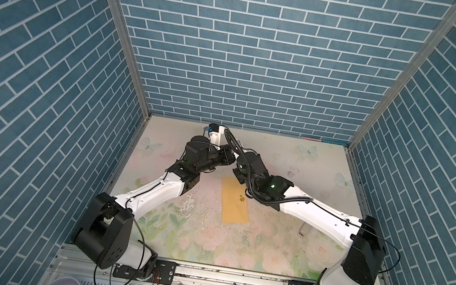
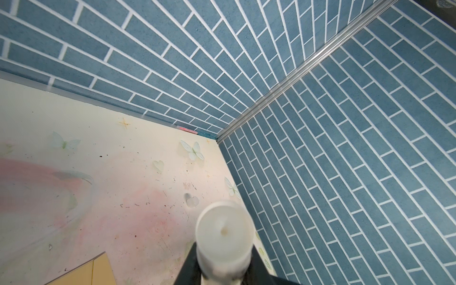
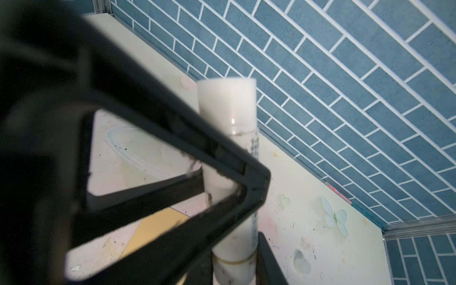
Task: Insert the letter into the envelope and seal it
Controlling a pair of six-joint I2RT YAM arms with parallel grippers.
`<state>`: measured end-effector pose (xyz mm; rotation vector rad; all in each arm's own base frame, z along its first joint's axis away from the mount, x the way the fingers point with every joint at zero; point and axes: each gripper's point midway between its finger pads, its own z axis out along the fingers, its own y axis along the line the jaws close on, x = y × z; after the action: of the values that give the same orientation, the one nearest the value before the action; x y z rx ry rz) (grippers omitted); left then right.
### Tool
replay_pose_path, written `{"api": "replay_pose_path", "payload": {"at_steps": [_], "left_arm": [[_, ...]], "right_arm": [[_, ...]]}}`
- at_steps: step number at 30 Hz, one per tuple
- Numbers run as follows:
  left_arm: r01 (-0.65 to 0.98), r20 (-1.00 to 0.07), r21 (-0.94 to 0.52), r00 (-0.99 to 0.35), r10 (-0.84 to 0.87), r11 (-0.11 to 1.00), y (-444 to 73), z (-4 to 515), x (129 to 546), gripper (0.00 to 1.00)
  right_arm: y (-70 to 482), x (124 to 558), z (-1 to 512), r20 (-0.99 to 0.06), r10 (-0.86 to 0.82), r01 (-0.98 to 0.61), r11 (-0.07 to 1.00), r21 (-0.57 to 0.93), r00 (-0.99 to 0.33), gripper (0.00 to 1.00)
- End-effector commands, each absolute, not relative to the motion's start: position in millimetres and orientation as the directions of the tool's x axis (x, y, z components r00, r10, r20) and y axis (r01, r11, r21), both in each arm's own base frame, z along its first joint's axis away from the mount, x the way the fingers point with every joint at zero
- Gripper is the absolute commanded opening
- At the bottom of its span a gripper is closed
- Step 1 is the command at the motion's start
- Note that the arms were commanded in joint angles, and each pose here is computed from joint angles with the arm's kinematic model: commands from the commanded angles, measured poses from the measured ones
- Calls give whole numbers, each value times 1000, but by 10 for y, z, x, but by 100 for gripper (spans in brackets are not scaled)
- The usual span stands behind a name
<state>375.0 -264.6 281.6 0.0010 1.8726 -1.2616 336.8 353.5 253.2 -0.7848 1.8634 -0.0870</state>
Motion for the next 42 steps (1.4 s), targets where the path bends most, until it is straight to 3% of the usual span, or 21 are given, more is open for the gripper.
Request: {"api": "replay_pose_path", "payload": {"at_steps": [1, 8, 15, 23, 32, 42], "left_arm": [[520, -677, -733, -622, -394, 438, -2748, 3075, 3604, 0], [566, -752, -648, -579, -315, 510, -2700, 3092, 3541, 0], [634, -868, -457, -470, -158, 624, -2574, 3059, 3454, 0], [697, -948, -198, -316, 48, 689, -2488, 2994, 3353, 0], [740, -965, 127, -61, 254, 661, -2576, 2930, 3167, 0], [755, -946, 237, 37, 321, 612, -2666, 2857, 3052, 0]], "right_arm": [[3408, 3416, 2733, -845, -487, -489, 805, -335, -223, 32], [3274, 3166, 2892, -911, -330, -668, 739, -85, -249, 56], [3034, 2947, 3128, -941, -199, -762, 641, 86, -273, 64], [3106, 2763, 3257, -935, -190, -834, 529, 159, -299, 66], [3248, 2675, 3383, -933, -180, -872, 443, 206, -312, 67], [3303, 2680, 3479, -937, -168, -882, 421, 213, -306, 67]]}}
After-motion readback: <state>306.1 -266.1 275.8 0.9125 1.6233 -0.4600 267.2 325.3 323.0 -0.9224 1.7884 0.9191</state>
